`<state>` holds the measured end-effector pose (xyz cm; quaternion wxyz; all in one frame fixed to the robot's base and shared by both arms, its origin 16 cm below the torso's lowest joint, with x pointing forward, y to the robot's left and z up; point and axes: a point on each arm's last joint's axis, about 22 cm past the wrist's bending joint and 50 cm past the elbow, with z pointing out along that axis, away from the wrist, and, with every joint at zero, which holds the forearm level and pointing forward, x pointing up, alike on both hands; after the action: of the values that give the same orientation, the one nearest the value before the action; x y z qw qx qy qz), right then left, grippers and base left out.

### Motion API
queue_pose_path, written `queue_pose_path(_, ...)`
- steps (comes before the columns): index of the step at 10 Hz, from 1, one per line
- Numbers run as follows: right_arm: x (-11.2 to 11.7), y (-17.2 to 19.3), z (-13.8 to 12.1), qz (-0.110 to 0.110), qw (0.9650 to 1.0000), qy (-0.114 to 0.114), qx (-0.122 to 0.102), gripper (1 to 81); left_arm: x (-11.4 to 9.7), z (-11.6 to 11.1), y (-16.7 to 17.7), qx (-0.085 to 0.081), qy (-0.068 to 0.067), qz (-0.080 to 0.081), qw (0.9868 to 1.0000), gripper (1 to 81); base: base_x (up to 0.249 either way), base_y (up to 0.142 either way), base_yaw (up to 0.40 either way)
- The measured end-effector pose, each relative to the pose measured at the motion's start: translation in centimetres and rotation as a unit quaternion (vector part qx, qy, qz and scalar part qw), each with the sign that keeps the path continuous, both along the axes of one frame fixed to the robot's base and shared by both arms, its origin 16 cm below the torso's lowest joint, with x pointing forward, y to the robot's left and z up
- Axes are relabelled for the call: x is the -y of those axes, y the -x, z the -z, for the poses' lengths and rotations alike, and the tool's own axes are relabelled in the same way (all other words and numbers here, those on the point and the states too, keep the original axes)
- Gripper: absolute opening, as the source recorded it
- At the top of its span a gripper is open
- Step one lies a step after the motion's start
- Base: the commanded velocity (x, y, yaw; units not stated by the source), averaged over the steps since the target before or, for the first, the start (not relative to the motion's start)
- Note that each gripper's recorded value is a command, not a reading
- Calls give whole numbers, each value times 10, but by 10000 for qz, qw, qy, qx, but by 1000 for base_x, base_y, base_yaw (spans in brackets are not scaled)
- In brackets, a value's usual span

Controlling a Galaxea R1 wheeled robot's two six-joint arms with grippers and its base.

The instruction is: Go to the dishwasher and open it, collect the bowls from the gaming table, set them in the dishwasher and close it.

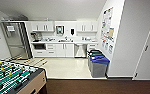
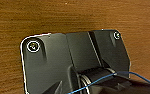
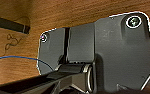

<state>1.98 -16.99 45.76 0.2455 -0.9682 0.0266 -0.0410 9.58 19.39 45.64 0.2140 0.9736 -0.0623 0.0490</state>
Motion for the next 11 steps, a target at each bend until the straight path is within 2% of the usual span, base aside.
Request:
queue_pose_path(4,1,0,0,1,10000,11,0,811,-2,0,0,-2,-12,-2,10000,811,160,0,0)
queue_pose_path(8,8,0,2,4,10000,61,-5,811,1,0,-1,0,7,0,10000,811,148,72,0)
queue_pose_path(11,1,-1,1,2,10000,22,-4,811,-4,0,0,-7,-24,-6,10000,811,141,79,0)
